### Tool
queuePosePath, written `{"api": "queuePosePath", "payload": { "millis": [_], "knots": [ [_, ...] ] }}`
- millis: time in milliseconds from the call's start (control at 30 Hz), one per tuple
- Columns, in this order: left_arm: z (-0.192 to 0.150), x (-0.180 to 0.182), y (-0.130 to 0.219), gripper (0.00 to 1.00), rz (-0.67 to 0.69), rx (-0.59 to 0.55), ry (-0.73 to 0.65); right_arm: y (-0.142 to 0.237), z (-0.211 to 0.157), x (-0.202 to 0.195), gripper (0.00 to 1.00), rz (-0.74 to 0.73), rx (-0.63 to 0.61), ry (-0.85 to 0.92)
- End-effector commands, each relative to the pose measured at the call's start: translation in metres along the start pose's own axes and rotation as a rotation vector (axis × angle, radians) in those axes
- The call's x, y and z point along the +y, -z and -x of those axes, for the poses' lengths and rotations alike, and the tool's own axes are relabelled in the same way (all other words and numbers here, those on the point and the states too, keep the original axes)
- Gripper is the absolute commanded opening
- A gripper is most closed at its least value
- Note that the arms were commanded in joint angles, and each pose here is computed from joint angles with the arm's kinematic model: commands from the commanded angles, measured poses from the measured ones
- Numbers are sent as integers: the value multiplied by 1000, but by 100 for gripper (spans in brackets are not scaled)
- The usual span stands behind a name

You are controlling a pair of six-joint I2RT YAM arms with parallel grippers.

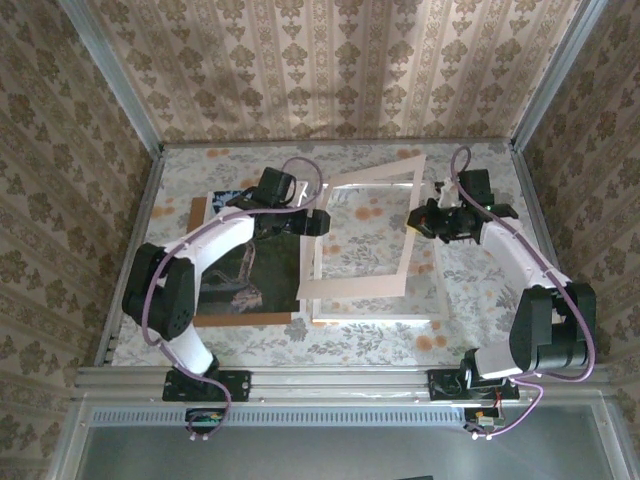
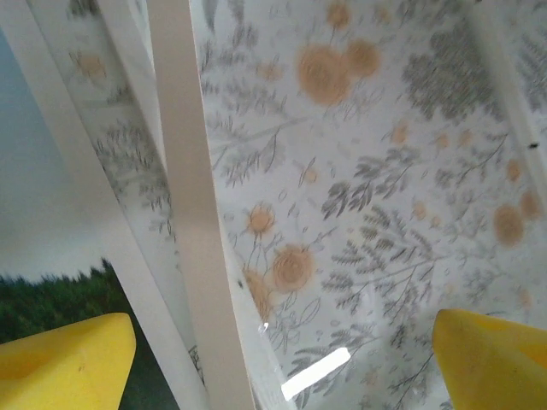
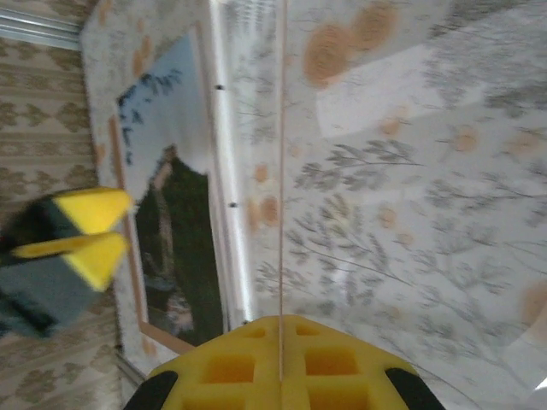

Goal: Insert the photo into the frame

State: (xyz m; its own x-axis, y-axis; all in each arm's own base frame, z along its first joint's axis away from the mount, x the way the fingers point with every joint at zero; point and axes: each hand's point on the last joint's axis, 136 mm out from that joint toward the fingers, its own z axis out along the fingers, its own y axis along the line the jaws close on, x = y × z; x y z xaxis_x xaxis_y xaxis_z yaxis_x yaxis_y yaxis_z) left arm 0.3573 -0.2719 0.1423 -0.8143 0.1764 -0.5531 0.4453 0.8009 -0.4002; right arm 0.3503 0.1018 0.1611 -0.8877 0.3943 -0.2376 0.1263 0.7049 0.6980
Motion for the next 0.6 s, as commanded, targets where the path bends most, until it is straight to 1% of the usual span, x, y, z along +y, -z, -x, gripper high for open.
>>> {"api": "queuePosePath", "payload": {
  "millis": [0, 67, 167, 300, 400, 567],
  "knots": [
    [35, -9, 38, 91, 10, -133, -35, 19, -8, -41, 0, -225, 75, 89],
    [35, -7, 44, 90, 30, -146, -37, 22, -6, -56, 0, -273, 92, 90],
    [33, -2, 48, 90, 56, -146, -37, 15, 1, -67, 0, -291, 120, 94],
    [30, 9, 49, 90, 95, -138, -39, -4, 9, -68, 0, -251, 202, 117],
    [29, 13, 50, 90, 108, -136, -33, -4, 19, -71, 0, -265, 225, 146],
    [30, 16, 50, 90, 111, -138, -28, -5, 31, -73, 1, -232, 254, 149]
  ]
}}
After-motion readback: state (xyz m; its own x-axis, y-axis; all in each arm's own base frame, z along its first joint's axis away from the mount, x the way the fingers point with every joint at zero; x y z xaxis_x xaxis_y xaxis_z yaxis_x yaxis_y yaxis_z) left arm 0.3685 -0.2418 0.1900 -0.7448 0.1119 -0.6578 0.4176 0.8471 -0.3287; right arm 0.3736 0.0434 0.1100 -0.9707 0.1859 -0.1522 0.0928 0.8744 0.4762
